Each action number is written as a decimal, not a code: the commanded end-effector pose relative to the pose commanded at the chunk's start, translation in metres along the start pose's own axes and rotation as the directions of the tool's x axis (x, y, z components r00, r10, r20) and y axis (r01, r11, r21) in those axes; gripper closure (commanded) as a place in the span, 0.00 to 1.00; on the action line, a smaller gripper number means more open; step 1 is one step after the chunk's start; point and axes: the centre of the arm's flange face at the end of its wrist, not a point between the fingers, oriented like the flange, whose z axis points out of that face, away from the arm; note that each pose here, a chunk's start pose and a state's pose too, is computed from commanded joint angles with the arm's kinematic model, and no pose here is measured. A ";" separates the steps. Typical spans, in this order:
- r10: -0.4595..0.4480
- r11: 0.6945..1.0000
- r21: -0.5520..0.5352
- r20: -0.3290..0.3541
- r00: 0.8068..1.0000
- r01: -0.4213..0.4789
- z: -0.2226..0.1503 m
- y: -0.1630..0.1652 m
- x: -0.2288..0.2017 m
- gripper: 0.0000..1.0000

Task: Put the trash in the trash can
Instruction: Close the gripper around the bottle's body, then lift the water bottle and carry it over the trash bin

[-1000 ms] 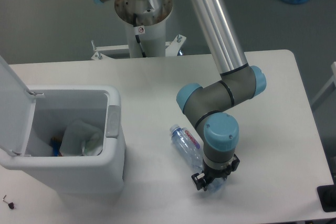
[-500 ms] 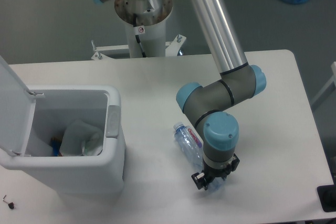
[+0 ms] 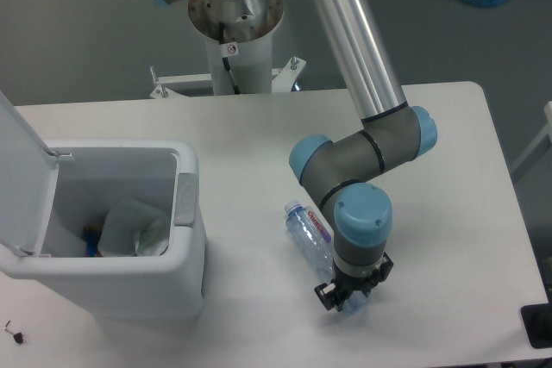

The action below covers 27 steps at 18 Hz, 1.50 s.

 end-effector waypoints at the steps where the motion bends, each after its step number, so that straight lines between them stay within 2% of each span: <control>1: 0.000 1.000 0.002 0.000 1.000 0.000 -0.001 0.000 0.000 0.40; 6: 0.010 0.999 0.040 -0.004 1.000 -0.010 -0.028 -0.004 0.002 0.40; 12: 0.015 0.989 0.145 -0.017 1.000 -0.012 -0.095 -0.016 0.004 0.41; 16: 0.024 0.963 0.269 -0.064 0.998 -0.006 -0.162 -0.036 0.006 0.41; 18: 0.048 0.938 0.348 -0.125 0.991 -0.001 -0.204 -0.044 0.012 0.41; 21: 0.109 0.875 0.484 -0.186 0.977 -0.006 -0.269 -0.043 0.022 0.41; 25: 0.223 0.813 0.582 -0.256 0.940 -0.034 -0.342 -0.022 0.039 0.41; 27: 0.258 0.781 0.623 -0.268 0.928 -0.037 -0.375 -0.012 0.043 0.41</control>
